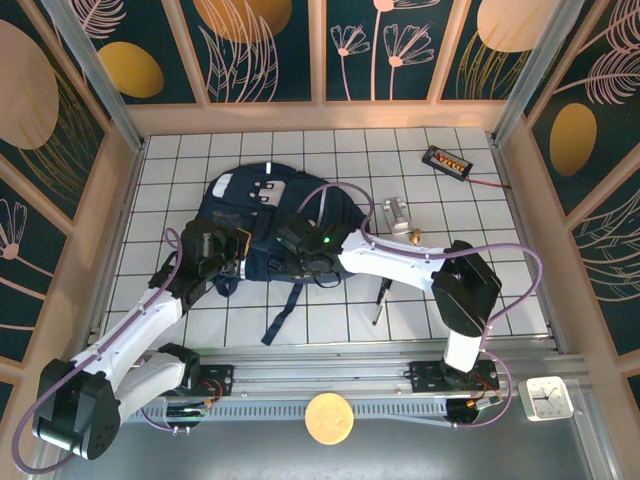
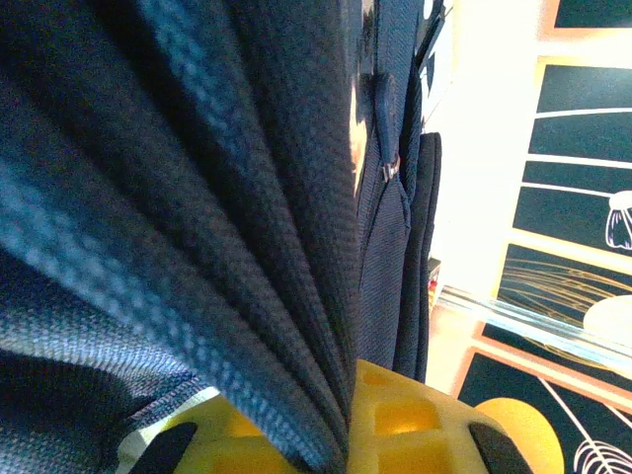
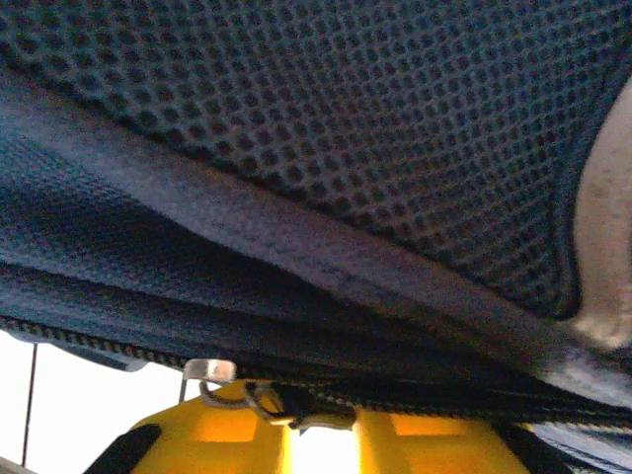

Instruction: Pack the student bag

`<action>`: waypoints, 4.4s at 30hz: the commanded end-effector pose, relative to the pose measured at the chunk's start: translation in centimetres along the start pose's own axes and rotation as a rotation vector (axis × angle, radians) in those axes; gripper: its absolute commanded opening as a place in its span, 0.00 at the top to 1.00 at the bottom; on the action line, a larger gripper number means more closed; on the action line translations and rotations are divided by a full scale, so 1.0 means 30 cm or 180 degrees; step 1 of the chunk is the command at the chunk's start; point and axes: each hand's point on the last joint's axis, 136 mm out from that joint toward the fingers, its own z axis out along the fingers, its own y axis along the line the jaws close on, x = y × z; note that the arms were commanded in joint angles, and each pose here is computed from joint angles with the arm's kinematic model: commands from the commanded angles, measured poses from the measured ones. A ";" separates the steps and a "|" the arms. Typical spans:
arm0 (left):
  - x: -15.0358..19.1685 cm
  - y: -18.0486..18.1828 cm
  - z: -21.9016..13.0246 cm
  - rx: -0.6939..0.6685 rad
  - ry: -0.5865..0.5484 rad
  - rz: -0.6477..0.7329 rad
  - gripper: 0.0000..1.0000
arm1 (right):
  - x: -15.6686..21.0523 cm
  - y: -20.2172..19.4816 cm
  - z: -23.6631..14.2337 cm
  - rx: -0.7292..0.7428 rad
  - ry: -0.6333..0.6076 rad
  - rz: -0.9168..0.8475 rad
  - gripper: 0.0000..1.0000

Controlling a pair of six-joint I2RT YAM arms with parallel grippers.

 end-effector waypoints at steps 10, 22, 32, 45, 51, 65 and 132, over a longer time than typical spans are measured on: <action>0.028 -0.132 -0.074 0.0424 0.0075 0.0180 1.00 | -0.030 -0.047 -0.062 0.0193 -0.0170 -0.0108 1.00; -0.057 -0.008 -0.089 0.0187 -0.0086 0.0207 1.00 | 0.016 -0.402 -0.092 0.0313 0.0050 -0.0079 1.00; -0.250 0.016 -0.093 -0.0245 -0.0434 0.0637 1.00 | -0.022 -0.491 -0.153 0.0202 -0.0021 -0.0097 1.00; -0.286 -0.141 0.039 -0.0233 -0.0088 0.1240 0.49 | 0.032 -0.011 -0.096 -0.1029 0.0126 -0.0555 1.00; -0.131 -0.025 -0.058 -0.0184 0.0284 0.0971 0.01 | 0.026 0.003 -0.102 -0.1053 0.0133 -0.0660 1.00; 0.122 0.088 -0.091 0.0228 0.0518 -0.0067 0.01 | 0.061 0.155 -0.080 -0.1330 0.0258 -0.0837 1.00; 0.109 0.210 -0.071 -0.0711 0.0660 0.1483 0.01 | 0.041 -0.116 0.028 -0.1282 0.0557 0.1118 0.18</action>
